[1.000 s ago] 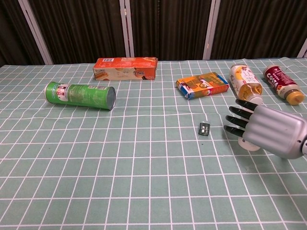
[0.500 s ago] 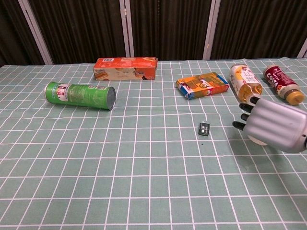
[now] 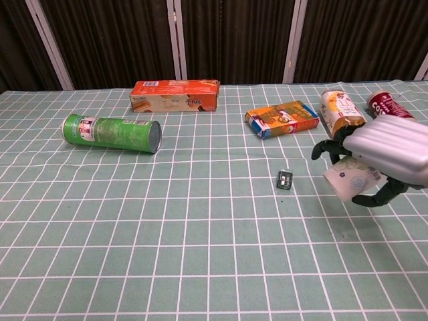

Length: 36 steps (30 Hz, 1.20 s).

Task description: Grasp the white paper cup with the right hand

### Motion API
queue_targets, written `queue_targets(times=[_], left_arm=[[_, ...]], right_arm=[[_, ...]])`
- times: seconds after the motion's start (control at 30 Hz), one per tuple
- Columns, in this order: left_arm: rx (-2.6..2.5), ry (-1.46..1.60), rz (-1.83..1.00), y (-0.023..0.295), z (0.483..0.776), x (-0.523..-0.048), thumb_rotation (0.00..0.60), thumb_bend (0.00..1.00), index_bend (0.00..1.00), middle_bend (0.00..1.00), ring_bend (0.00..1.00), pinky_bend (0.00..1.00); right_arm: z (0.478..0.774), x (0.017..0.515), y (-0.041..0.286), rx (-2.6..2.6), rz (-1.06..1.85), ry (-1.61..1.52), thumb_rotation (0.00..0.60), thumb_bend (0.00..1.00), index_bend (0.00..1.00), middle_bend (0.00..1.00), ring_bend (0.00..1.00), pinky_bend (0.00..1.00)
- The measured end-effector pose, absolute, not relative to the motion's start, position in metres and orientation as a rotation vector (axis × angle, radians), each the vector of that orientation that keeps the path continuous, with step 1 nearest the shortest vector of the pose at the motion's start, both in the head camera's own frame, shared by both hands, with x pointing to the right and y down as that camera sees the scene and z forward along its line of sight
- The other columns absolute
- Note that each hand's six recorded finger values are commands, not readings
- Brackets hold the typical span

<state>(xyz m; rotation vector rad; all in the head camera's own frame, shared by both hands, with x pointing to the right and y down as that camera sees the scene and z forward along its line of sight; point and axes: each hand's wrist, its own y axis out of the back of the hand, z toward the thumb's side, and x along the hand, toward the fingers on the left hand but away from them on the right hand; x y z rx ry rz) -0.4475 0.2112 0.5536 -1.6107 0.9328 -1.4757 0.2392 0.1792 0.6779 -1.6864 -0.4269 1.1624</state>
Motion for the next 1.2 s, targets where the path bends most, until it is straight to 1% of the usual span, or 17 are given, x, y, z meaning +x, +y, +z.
queue_targets(times=[0.2,0.37,0.47,0.53,0.6,0.67,0.7,0.77,0.97,1.2], left_arm=[[-1.611,0.932,-1.481,0.211,0.554,-0.448,0.600,0.00,0.00,0.00,0.00,0.00],[-1.618,0.925,-1.484,0.211,0.556,-0.448,0.600,0.00,0.00,0.00,0.00,0.00],[-1.619,0.923,-1.485,0.212,0.556,-0.448,0.600,0.00,0.00,0.00,0.00,0.00],[-1.620,0.921,-1.485,0.212,0.556,-0.447,0.600,0.00,0.00,0.00,0.00,0.00],[-1.620,0.919,-1.486,0.212,0.557,-0.447,0.600,0.00,0.00,0.00,0.00,0.00],[-1.621,0.919,-1.486,0.212,0.557,-0.447,0.600,0.00,0.00,0.00,0.00,0.00],[-1.622,0.919,-1.485,0.213,0.557,-0.447,0.600,0.00,0.00,0.00,0.00,0.00],[-1.620,0.923,-1.485,0.212,0.556,-0.447,0.600,0.00,0.00,0.00,0.00,0.00],[-1.619,0.923,-1.486,0.212,0.555,-0.448,0.600,0.00,0.00,0.00,0.00,0.00],[-1.621,0.916,-1.479,0.214,0.555,-0.446,0.600,0.00,0.00,0.00,0.00,0.00]], right_arm=[[0.683,0.242,0.182,-1.934,1.170,-0.543,0.600,0.16,0.24,0.39,0.20,0.34],[0.692,0.246,0.186,-2.046,1.192,-0.553,0.600,0.16,0.24,0.39,0.20,0.34],[0.696,0.248,0.187,-2.054,1.203,-0.540,0.600,0.16,0.23,0.36,0.17,0.32],[0.698,0.251,0.188,-2.050,1.210,-0.527,0.600,0.16,0.19,0.28,0.10,0.26],[0.699,0.252,0.190,-2.052,1.220,-0.515,0.600,0.14,0.10,0.14,0.02,0.11],[0.701,0.254,0.192,-2.058,1.236,-0.496,0.600,0.13,0.05,0.06,0.00,0.02],[0.702,0.255,0.193,-2.060,1.244,-0.483,0.600,0.13,0.04,0.03,0.00,0.00],[0.701,0.257,0.195,-2.061,1.256,-0.454,0.600,0.13,0.03,0.02,0.00,0.00],[0.687,0.259,0.196,-1.992,1.231,-0.376,0.600,0.12,0.03,0.01,0.00,0.00],[0.670,0.251,0.212,-1.774,1.154,-0.190,0.600,0.12,0.03,0.01,0.00,0.00]])
